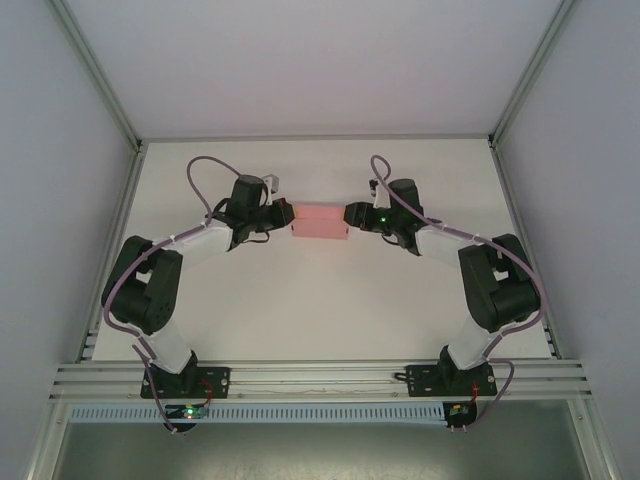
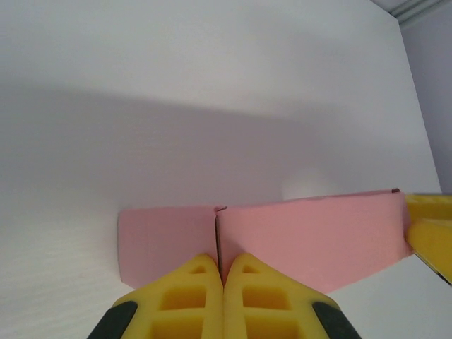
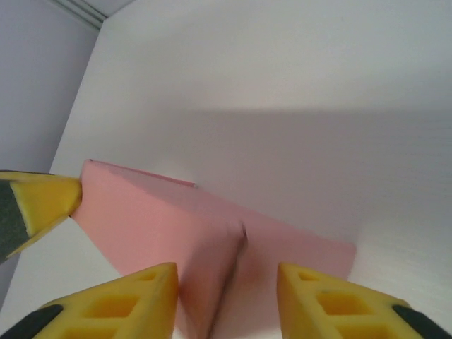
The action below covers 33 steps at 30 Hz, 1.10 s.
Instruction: Assemble paper box
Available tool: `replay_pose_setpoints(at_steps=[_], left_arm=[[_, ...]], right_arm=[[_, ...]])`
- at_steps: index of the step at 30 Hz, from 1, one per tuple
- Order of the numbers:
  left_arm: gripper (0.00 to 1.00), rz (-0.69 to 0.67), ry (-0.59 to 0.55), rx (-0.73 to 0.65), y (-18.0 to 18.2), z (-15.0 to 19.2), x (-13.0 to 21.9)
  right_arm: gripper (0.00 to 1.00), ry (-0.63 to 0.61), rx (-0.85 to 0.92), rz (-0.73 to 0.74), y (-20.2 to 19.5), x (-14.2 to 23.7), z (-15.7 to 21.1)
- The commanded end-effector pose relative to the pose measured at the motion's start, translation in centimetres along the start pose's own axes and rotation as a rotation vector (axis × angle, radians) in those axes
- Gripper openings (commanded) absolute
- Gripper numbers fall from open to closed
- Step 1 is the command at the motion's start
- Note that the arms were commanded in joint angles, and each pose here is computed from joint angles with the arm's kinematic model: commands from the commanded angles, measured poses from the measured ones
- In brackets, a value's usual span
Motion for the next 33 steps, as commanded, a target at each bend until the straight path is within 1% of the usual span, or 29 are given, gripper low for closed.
replay_pose_setpoints(at_steps=[1, 2, 3, 4, 5, 6, 7, 10, 11, 13, 14, 16, 19, 21, 26, 29, 30, 31, 32, 33], left_arm=[[0.0, -0.106, 0.325, 0.086, 3.1, 8.1, -0.7], [0.0, -0.108, 0.327, 0.08, 3.0, 8.0, -0.6], [0.0, -0.112, 0.325, 0.077, 2.9, 7.7, -0.5], [0.0, -0.117, 0.326, 0.074, 2.9, 7.7, -0.4], [0.0, -0.115, 0.326, 0.071, 2.7, 7.4, -0.4], [0.01, -0.119, 0.329, 0.07, 2.8, 7.4, -0.4], [0.01, -0.118, 0.332, 0.067, 2.7, 7.3, -0.4], [0.06, -0.117, 0.34, 0.064, 2.6, 7.1, -0.5], [0.09, -0.116, 0.339, 0.062, 2.5, 6.9, -0.5], [0.16, -0.111, 0.338, 0.059, 2.4, 6.7, -0.5], [0.16, -0.111, 0.339, 0.06, 2.3, 6.6, -0.5], [0.2, -0.106, 0.334, 0.057, 2.0, 6.3, -0.4], [0.26, -0.099, 0.323, 0.052, 1.7, 5.9, -0.3], [0.28, -0.104, 0.319, 0.051, 1.7, 5.5, -0.3], [0.32, -0.079, 0.324, 0.052, 1.1, 5.0, -0.6], [0.33, -0.082, 0.322, 0.052, 1.1, 4.9, -0.6], [0.34, -0.08, 0.32, 0.053, 1.0, 4.8, -0.6], [0.35, -0.078, 0.318, 0.054, 1.0, 4.7, -0.6], [0.37, -0.075, 0.314, 0.054, 0.9, 4.5, -0.6], [0.37, -0.069, 0.309, 0.053, 0.7, 4.3, -0.6]], right_arm=[[0.54, 0.121, -0.066, 0.003, 0.9, 0.2, 0.2], [0.65, 0.118, -0.043, -0.009, 1.5, 0.3, -0.5], [0.72, 0.114, -0.001, -0.023, 2.1, 0.6, -1.2], [0.74, 0.114, 0.06, -0.037, 2.8, 0.9, -1.7], [0.79, 0.115, 0.135, -0.05, 3.6, 1.2, -2.2], [0.96, 0.114, 0.222, -0.068, 4.3, 1.6, -2.6], [0.98, 0.115, 0.313, -0.09, 5.2, 2.0, -2.7], [0.98, 0.128, 0.583, -0.145, 6.9, 3.2, -2.2], [0.98, 0.126, 0.66, -0.127, 6.8, 3.4, -2.0], [0.98, 0.182, 0.792, -0.123, 6.6, 3.6, -0.7], [0.98, 0.212, 0.834, -0.093, 6.4, 3.5, -0.3], [0.98, 0.297, 0.936, -0.083, 6.0, 3.3, 1.2], [0.98, 0.401, 1.046, -0.024, 4.8, 2.0, 3.0], [0.98, 0.436, 1.082, 0.028, 3.9, 0.9, 3.3], [0.98, 0.416, 1.102, 0.102, 2.7, -0.7, 1.8], [0.91, 0.437, 1.122, 0.108, 2.1, -1.2, 1.8], [0.86, 0.445, 1.127, 0.111, 2.0, -1.5, 1.8], [0.79, 0.462, 1.132, 0.113, 1.7, -1.7, 2.0], [0.75, 0.475, 1.137, 0.112, 1.5, -1.8, 2.2], [0.67, 0.481, 1.137, 0.123, 1.3, -2.0, 2.2]])
Point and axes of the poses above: each hand's point on the last joint's axis, 136 mm out from that joint toward the fingers, its own x axis back along the fingers, its own y axis along the line the jaws close on, z = x × y, the point moved 3 cm from there along x, back along the fingers, and after that the axes turned 6 degrees about -x, right-handed, at the moved point
